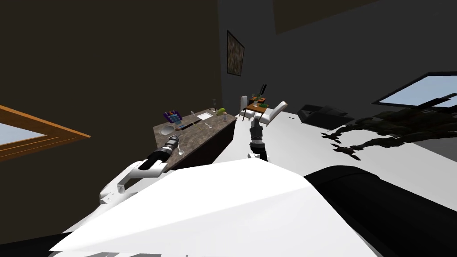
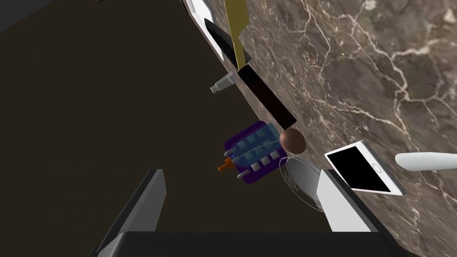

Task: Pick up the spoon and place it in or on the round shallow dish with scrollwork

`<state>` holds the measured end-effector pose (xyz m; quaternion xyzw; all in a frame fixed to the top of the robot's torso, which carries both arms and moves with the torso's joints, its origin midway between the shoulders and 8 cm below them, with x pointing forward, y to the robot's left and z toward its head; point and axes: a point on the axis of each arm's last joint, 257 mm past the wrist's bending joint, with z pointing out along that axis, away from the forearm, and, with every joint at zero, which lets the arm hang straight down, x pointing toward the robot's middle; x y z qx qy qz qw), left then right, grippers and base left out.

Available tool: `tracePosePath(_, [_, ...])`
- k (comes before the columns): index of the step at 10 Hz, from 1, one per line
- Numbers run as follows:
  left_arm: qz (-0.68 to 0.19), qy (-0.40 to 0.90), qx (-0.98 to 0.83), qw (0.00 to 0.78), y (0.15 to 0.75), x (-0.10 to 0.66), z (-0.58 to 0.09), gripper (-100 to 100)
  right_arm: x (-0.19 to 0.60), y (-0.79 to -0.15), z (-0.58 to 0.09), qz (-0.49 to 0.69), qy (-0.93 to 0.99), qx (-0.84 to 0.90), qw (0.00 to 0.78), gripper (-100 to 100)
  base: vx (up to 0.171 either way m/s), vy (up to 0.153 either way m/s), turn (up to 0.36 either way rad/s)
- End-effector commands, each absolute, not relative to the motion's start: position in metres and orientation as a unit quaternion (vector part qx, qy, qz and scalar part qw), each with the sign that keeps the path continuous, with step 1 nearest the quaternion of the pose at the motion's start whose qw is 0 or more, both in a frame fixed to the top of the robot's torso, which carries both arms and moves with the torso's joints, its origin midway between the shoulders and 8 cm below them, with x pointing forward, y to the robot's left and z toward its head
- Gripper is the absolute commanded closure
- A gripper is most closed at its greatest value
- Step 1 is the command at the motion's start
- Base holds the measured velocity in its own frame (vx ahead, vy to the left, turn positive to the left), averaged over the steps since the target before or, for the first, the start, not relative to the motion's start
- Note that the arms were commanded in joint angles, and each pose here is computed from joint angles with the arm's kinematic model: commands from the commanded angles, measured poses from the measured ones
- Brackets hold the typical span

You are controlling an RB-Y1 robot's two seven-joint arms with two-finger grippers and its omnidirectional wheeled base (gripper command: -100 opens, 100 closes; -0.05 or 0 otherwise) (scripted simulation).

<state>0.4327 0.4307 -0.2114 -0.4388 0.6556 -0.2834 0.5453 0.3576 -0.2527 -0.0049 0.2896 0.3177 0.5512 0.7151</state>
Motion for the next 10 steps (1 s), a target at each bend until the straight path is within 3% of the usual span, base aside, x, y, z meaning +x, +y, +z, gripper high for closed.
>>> tracePosePath(1, [-0.260,0.663,-0.450,0.538,0.445,0.430,-0.221,-100,0.358,-0.253,-0.005,0.551,0.318,0.290,0.715,0,-0.001,-0.034,-0.038])
tracePosePath(10, [-0.111,0.703,-0.494,0.499,0.538,0.408,-0.263,-100,0.358,-0.253,-0.005,0.551,0.318,0.290,0.715,0,-0.008,-0.044,-0.052])
